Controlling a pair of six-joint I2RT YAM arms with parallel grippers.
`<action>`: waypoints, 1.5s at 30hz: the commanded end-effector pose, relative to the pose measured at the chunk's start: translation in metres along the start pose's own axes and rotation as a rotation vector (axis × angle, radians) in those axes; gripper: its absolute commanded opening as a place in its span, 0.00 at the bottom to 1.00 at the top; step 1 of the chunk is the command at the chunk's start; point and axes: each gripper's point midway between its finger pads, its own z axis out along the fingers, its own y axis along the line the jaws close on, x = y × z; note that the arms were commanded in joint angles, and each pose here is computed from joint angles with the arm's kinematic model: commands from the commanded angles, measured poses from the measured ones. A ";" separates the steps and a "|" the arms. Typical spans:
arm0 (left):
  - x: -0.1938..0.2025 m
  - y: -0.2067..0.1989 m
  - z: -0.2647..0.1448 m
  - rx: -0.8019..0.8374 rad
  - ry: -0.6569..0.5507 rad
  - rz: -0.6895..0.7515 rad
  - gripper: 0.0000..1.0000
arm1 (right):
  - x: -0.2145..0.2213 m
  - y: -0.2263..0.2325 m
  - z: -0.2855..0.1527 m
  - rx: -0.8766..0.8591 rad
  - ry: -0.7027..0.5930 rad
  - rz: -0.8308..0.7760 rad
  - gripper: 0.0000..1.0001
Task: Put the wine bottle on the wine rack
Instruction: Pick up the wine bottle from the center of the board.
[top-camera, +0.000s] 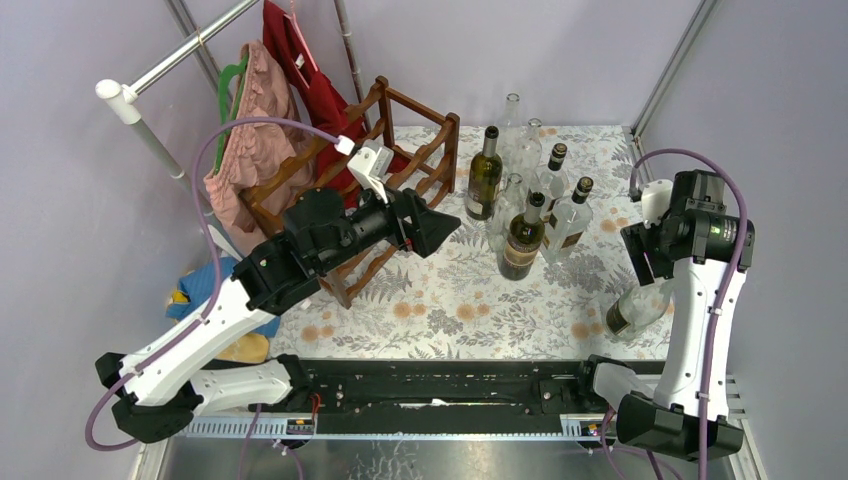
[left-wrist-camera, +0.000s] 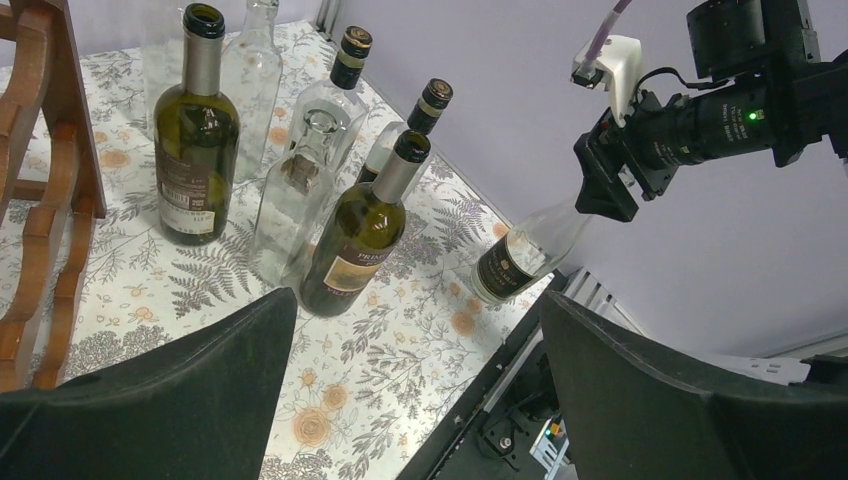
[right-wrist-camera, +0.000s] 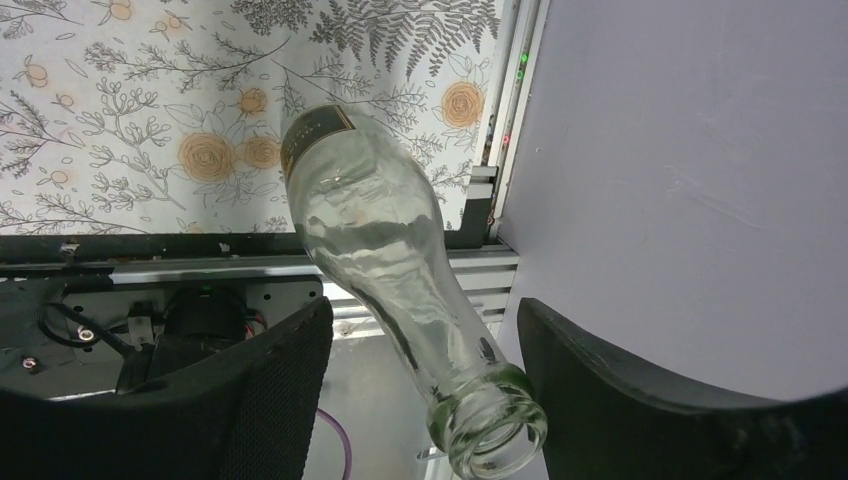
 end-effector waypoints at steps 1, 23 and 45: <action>-0.003 -0.001 -0.003 0.005 -0.016 -0.024 0.99 | 0.006 -0.003 -0.003 0.018 0.006 -0.003 0.73; -0.003 -0.003 0.002 0.022 -0.028 -0.029 0.98 | -0.124 0.052 -0.074 -0.495 -0.556 -0.175 1.00; 0.000 0.022 0.003 -0.067 -0.121 -0.036 0.98 | -0.211 0.155 -0.037 -0.693 -0.539 -0.196 0.86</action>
